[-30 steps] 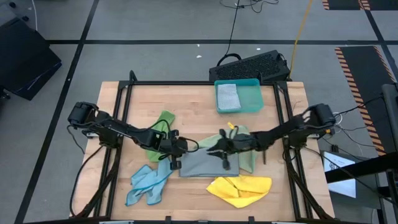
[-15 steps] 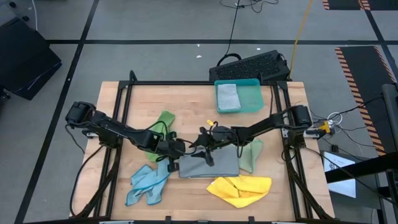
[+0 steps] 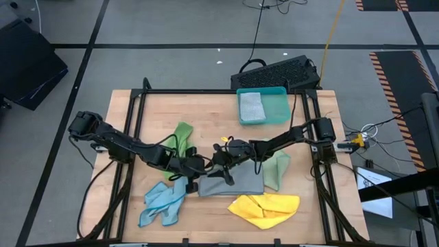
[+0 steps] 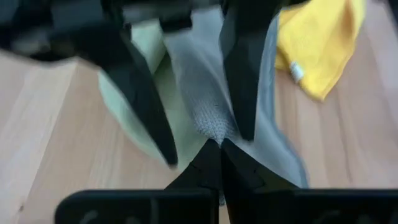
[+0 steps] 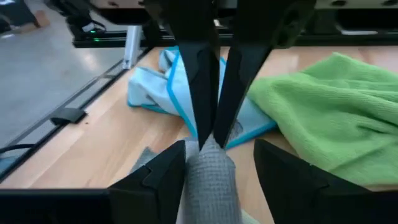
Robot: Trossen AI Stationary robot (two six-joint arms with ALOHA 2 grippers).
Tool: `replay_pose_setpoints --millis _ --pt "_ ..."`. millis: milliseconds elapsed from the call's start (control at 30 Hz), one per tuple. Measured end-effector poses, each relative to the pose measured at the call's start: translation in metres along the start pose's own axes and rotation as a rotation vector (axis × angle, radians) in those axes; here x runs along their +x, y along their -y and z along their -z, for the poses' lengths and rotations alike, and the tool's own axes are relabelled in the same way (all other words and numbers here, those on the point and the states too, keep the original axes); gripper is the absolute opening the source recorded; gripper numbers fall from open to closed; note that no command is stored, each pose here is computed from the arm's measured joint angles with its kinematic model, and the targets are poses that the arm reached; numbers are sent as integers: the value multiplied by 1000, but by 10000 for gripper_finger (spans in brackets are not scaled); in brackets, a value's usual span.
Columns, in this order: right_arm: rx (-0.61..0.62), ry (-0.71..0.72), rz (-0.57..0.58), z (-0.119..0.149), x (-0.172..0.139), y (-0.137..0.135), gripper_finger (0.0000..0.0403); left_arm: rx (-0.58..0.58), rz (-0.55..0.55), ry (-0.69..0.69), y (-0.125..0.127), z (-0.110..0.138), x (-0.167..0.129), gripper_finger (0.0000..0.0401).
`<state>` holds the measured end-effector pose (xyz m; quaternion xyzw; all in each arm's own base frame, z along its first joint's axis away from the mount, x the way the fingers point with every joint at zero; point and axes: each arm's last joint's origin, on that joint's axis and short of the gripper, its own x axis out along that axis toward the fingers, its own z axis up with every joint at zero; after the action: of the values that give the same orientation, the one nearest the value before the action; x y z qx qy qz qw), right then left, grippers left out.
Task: Fold microfiber towels
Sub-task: Fold the gray microfiber cloth
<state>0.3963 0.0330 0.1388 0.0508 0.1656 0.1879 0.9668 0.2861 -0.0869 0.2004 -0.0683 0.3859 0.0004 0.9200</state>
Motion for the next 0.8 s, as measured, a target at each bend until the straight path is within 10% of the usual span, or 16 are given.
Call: replay_pose_setpoints --millis 467,800 --pt "-15 -28 -27 3 2 -6 65 21 29 13 8 1 -1 12" --pt "-84 -48 -11 2 -2 0 9 -219 -44 -15 19 12 -5 153"
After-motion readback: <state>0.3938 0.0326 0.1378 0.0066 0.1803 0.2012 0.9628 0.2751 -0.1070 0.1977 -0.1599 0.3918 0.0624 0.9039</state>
